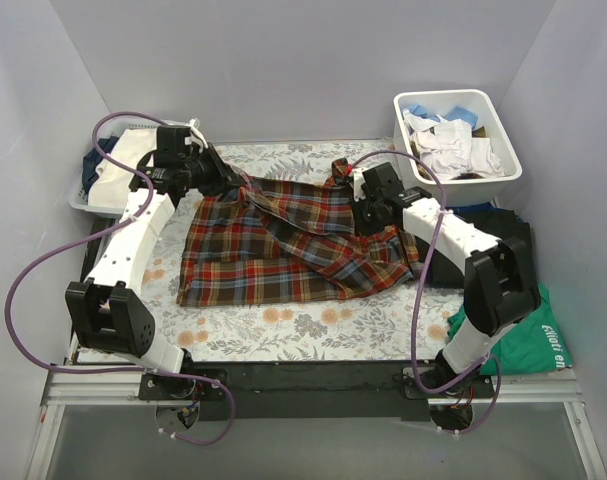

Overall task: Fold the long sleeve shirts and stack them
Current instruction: Fold the shirt

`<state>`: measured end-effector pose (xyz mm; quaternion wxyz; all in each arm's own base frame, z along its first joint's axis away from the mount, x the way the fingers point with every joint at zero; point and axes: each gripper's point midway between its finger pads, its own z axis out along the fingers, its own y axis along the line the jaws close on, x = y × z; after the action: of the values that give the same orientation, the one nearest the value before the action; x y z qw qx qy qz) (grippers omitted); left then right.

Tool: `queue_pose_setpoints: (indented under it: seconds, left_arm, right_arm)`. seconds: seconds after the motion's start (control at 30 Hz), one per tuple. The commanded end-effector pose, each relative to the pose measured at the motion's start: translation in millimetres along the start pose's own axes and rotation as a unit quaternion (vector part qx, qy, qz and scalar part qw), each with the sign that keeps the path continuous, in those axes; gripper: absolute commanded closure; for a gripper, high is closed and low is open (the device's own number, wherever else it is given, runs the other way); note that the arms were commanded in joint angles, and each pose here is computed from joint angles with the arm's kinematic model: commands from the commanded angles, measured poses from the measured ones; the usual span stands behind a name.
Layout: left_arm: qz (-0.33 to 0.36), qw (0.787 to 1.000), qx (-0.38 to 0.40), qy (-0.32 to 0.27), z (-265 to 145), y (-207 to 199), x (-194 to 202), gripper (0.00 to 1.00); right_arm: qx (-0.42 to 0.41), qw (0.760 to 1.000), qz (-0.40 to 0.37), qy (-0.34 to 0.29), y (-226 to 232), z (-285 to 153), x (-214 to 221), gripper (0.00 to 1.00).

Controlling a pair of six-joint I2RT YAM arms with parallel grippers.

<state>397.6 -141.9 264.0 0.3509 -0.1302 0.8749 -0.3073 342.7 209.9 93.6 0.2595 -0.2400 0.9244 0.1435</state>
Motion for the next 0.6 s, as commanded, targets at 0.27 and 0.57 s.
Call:
queue_pose_setpoints:
  seconds: [0.27,0.57]
  left_arm:
    - [0.016,0.999,-0.037,-0.013,-5.1,13.3,-1.1,1.00]
    - [0.004,0.998,-0.041,-0.043,-28.5,11.2,0.3,1.00]
  right_arm:
    - [0.029,0.998,-0.007,-0.047,-9.4,-29.7,-11.3,0.99]
    - [-0.083,0.996,-0.016,0.006,24.2,-3.2,11.5,0.48]
